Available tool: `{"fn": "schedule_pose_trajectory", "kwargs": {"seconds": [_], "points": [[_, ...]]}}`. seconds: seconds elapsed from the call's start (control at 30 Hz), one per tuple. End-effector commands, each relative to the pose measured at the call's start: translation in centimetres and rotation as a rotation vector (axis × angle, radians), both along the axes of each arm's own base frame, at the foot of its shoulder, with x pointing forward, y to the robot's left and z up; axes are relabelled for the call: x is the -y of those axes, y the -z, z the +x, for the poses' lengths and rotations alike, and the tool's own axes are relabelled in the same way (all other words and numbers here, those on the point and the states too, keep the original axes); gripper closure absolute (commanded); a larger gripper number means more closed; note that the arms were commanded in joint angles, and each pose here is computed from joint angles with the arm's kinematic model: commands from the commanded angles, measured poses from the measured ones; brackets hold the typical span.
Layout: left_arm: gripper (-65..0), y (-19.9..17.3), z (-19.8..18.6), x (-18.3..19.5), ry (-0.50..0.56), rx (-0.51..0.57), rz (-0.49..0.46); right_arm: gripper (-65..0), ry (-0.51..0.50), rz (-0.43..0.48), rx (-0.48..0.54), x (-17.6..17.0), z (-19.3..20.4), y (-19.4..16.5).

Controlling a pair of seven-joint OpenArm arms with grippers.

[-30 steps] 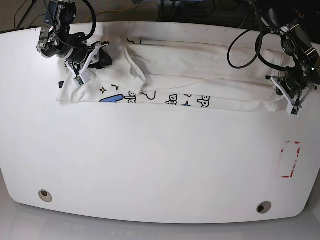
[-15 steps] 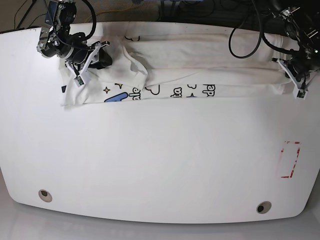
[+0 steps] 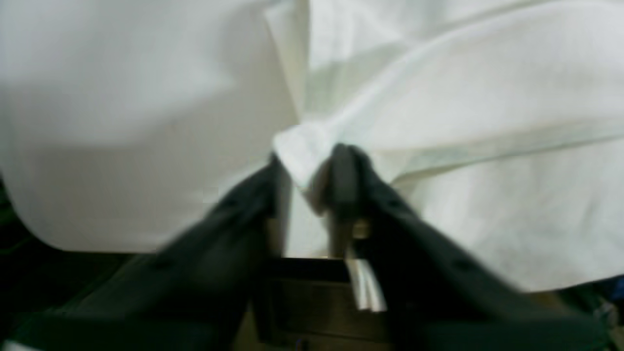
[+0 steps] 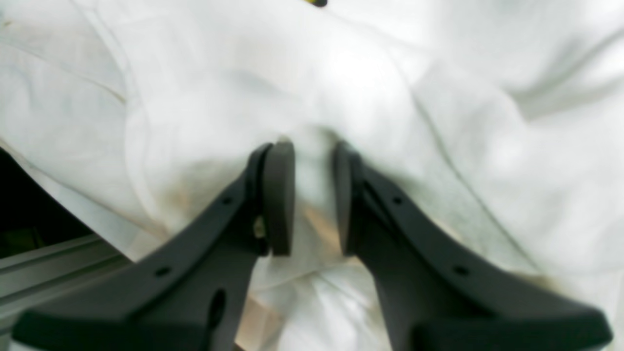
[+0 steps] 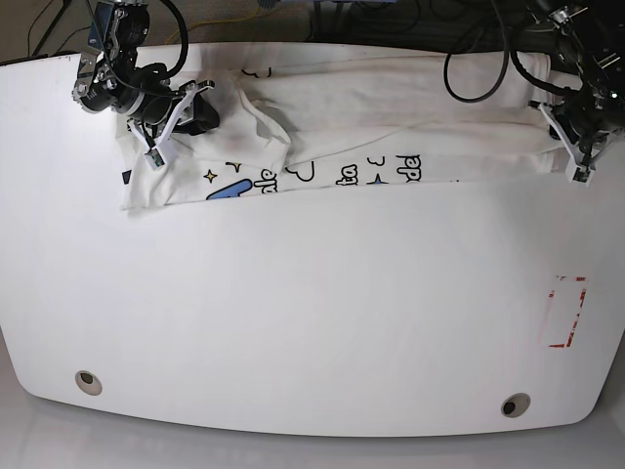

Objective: Layout the t-shirt on the table in an organized manner, then fold the t-shirt properly
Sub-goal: 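Pull the pinched fold with the left gripper toward the collar, then release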

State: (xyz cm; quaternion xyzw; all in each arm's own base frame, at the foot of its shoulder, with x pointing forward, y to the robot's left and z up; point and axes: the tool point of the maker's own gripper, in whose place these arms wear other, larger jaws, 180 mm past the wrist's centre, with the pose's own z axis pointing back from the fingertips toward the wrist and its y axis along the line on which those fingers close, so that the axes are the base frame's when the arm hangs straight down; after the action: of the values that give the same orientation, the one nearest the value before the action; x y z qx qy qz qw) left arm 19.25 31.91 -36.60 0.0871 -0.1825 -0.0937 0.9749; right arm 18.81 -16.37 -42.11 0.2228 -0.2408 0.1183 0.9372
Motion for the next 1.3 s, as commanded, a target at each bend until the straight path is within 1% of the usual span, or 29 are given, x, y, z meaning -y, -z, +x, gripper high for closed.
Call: {"fn": "schedule_pose_trajectory", "kwargs": {"seconds": [0.0, 0.13, 0.2, 0.3, 0.4, 0.63, 0.73, 0.83, 0.9, 1.0, 1.1, 1.23, 1.27], "points": [[-24.3, -0.5, 0.0, -0.2, 0.017, 0.009, 0.016, -14.4, -0.012, -0.032, -0.025, 0.5, -0.4, 0.3], [-35.8, -0.1, -0.6, 0.1, 0.027, -0.028, 0.018, -14.4, -0.012, -0.032, -0.024, 0.5, -0.4, 0.2], [-38.1, -0.1, -1.0, -0.1, 0.029, -0.058, 0.031, -14.4, -0.012, -0.032, -0.024, 0.5, -0.4, 0.2], [-38.1, -0.6, -0.6, -0.1, 0.046, -0.042, 0.032, -14.4, -0.012, -0.032, -0.024, 0.5, -0.4, 0.2], [-38.1, -1.3, 0.0, 0.9, 0.074, 0.004, -0.003, -14.4, -0.011, -0.030, -0.024, 0.5, -0.4, 0.2], [-38.2, -2.7, 0.4, 3.0, 0.174, 0.077, -0.135, -14.4, -0.011, -0.030, -0.024, 0.5, -0.4, 0.2], [-38.2, -3.6, 0.9, 4.4, 0.205, 0.131, -0.227, -14.4, -0.011, -0.030, -0.022, 0.5, -0.3, 0.2], [-38.1, -4.6, 0.8, 3.9, 0.168, 0.190, -0.275, -14.4, -0.011, -0.030, -0.024, 0.5, -0.4, 0.2], [-38.1, -5.2, 0.7, 2.6, 0.115, 0.223, -0.267, -14.4, -0.011, -0.030, -0.024, 0.5, -0.4, 0.2], [-38.1, -4.9, 0.3, 1.4, 0.032, 0.241, -0.261, -14.4, -0.012, -0.028, -0.024, 0.4, -0.4, 0.3], [-38.1, -4.9, 0.9, 0.8, 0.013, 0.243, -0.227, -14.4, -0.012, -0.028, -0.024, 0.4, -0.4, 0.3], [-37.9, -4.1, 0.7, 0.2, -0.003, 0.196, -0.168, -14.4, -0.012, -0.028, -0.027, 0.4, -0.5, 0.3], [-37.9, -3.7, 0.6, 0.2, -0.008, 0.185, -0.168, -14.4, -0.012, -0.028, -0.027, 0.4, -0.5, 0.3]]}}
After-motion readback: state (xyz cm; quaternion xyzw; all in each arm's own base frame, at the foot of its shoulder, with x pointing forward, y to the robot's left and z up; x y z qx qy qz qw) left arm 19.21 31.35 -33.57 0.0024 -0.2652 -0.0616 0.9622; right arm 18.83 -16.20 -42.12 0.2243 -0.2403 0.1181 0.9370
